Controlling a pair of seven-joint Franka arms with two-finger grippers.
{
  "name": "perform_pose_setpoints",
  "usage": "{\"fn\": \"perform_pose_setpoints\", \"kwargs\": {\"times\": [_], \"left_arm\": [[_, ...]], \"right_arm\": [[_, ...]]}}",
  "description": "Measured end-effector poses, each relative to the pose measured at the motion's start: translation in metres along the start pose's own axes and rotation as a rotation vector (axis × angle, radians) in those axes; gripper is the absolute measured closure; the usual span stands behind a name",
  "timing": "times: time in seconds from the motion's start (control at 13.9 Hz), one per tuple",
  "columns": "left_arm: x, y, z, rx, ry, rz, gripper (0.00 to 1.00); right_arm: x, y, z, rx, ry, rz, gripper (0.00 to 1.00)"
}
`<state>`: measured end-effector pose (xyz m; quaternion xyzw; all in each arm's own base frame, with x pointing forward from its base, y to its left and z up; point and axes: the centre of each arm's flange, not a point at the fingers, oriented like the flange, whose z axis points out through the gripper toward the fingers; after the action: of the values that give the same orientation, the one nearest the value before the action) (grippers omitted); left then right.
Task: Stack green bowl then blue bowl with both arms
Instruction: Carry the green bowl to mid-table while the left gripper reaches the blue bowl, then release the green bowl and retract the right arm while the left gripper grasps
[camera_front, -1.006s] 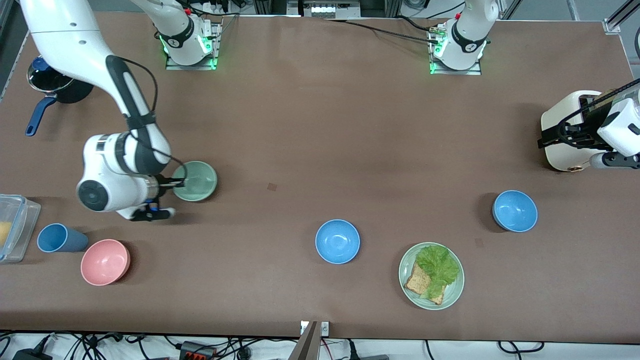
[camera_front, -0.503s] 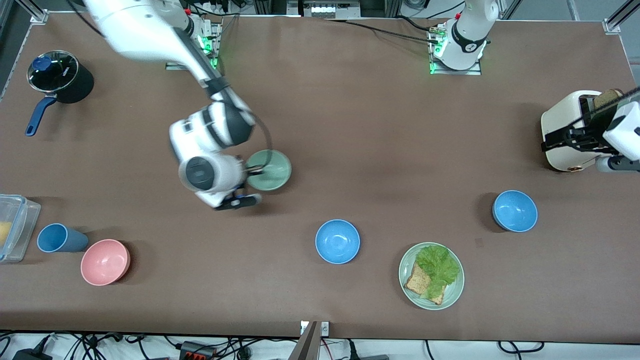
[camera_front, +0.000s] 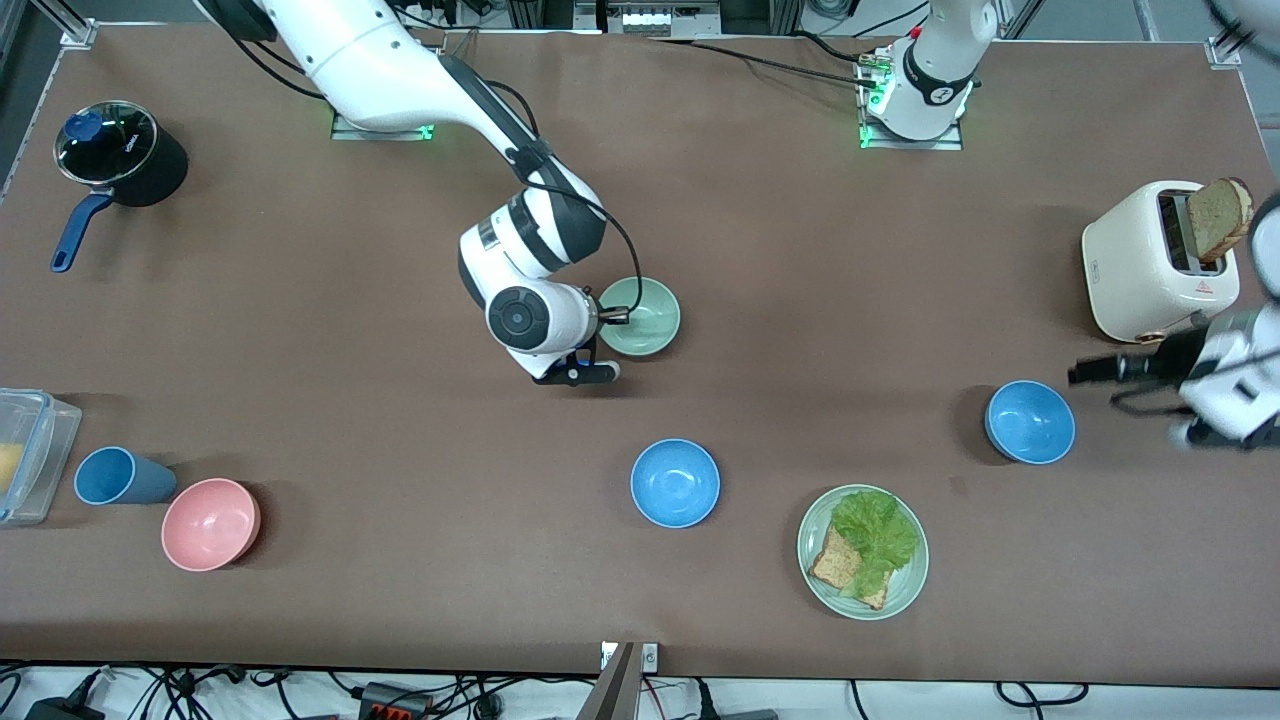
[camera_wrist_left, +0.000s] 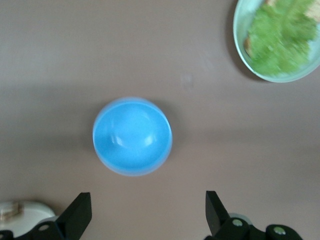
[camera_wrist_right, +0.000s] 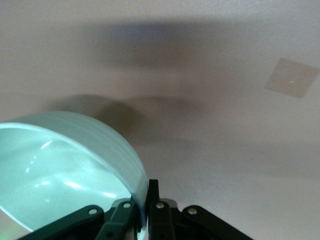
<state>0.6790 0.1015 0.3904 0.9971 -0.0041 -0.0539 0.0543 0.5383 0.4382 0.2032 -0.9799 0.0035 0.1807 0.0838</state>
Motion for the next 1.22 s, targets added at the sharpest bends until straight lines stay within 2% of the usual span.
{"fn": "perform_pose_setpoints", "kwargs": {"times": [0.07,0.14,0.36,0.57,0.79,0.93,1.22], "left_arm": [[0.014,-0.017,0.024,-0.003,0.022,0.048,0.00],[0.024,-0.035,0.045,-0.005,0.036,0.097,0.00],[0.038,-0.076,0.086,-0.001,0.076,0.190,0.00],[0.039,-0.098,0.112,-0.004,0.075,0.251,0.00],[0.040,-0.097,0.131,-0.016,0.053,0.271,0.00],[0.039,-0.095,0.145,-0.029,0.028,0.275,0.02],[0.028,-0.099,0.176,-0.058,-0.029,0.269,0.09]], "right_arm": [[-0.001,-0.003,0.009,-0.003,-0.002,0.015,0.94],[-0.002,-0.006,0.016,-0.007,-0.005,0.039,0.89],[-0.002,-0.014,-0.008,0.014,0.027,0.107,0.59],[-0.007,-0.001,-0.118,0.027,0.107,0.139,0.29],[-0.016,0.058,-0.243,0.012,0.216,0.186,0.00],[-0.012,0.101,-0.294,0.005,0.260,0.204,0.00],[0.009,0.190,-0.354,0.022,0.303,0.226,0.00]]}}
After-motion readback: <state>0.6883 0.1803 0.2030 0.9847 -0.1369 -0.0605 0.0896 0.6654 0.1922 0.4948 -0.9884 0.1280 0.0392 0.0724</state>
